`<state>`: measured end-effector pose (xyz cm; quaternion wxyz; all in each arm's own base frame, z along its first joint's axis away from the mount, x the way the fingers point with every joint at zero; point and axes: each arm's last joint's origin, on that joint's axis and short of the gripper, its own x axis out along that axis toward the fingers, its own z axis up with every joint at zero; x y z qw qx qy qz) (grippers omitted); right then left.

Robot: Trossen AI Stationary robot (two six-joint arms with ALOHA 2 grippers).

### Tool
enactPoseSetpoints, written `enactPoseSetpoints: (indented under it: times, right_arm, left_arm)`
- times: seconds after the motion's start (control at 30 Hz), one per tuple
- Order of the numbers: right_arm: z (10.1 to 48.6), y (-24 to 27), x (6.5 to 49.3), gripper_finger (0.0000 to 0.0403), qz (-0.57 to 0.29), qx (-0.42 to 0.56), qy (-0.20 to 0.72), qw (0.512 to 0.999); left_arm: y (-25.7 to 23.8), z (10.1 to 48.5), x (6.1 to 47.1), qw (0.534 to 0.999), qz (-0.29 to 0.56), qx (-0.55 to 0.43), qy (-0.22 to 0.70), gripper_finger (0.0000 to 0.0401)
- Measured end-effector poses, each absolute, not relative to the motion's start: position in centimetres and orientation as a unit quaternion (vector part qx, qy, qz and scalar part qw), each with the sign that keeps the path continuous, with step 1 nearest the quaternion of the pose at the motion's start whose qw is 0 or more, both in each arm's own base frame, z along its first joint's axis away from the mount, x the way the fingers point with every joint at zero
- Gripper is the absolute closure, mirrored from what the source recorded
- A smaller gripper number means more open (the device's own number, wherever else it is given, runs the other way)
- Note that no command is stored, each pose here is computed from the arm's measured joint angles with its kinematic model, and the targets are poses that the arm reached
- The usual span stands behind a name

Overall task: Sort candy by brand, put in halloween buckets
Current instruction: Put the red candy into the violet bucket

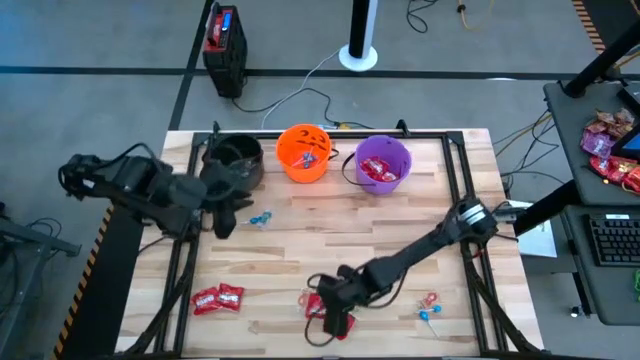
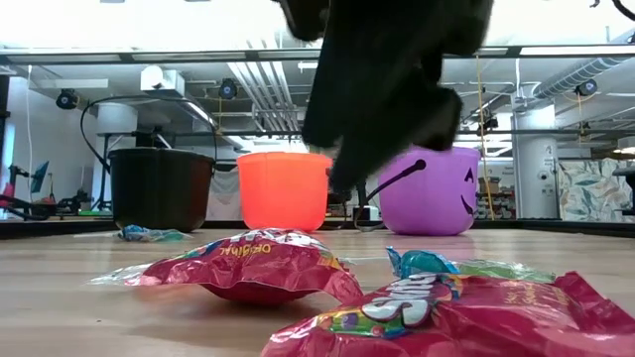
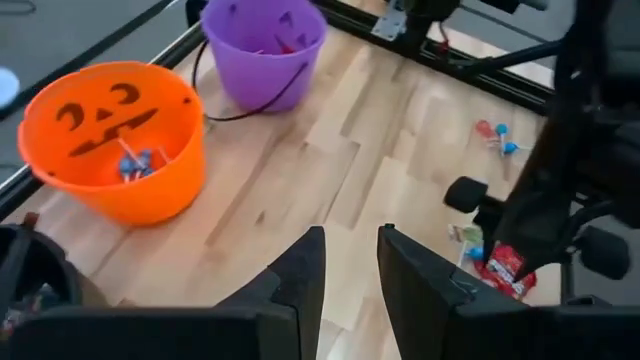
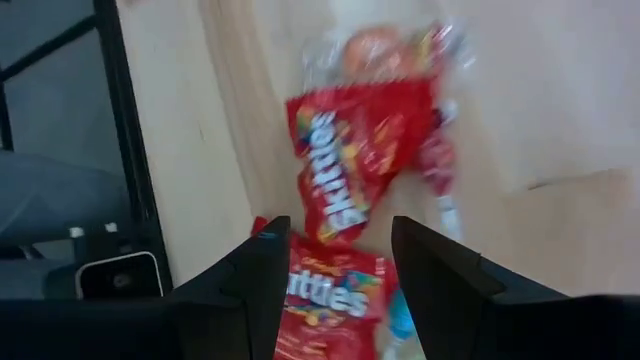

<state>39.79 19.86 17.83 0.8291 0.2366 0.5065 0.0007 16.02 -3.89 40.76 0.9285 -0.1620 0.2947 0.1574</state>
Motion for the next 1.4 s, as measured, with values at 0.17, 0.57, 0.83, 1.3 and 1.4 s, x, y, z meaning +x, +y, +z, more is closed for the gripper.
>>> enactPoseSetpoints:
  times: [0.17, 0.57, 0.83, 1.3, 1.4]
  right_arm:
    - [14.8, 20.7, 40.9, 0.0234, -0.021, 0.244, 0.527, 0.814]
    - [13.5, 20.8, 41.3, 0.0296, -0.050, 0.237, 0.525, 0.816]
    - [15.9, 20.5, 41.0, 0.0386, -0.028, 0.222, 0.506, 0.833]
    - [29.0, 10.8, 37.4, 0.0390, -0.137, 0.200, 0.431, 0.869]
    - [31.8, 6.0, 35.5, 0.0390, -0.191, 0.181, 0.428, 0.865]
  left_arm:
    - [-5.4, 40.5, 16.1, 0.933, 0.141, -0.146, 0.297, 0.0321]
    - [-6.3, 39.5, 17.8, 0.927, 0.142, -0.122, 0.325, 0.0321]
    - [-6.7, 38.9, 18.7, 0.924, 0.140, -0.096, 0.343, 0.0321]
    - [-9.0, 36.4, 18.8, 0.832, 0.042, -0.230, 0.504, 0.0321]
    - [-10.4, 35.3, 18.8, 0.791, 0.056, -0.271, 0.545, 0.0321]
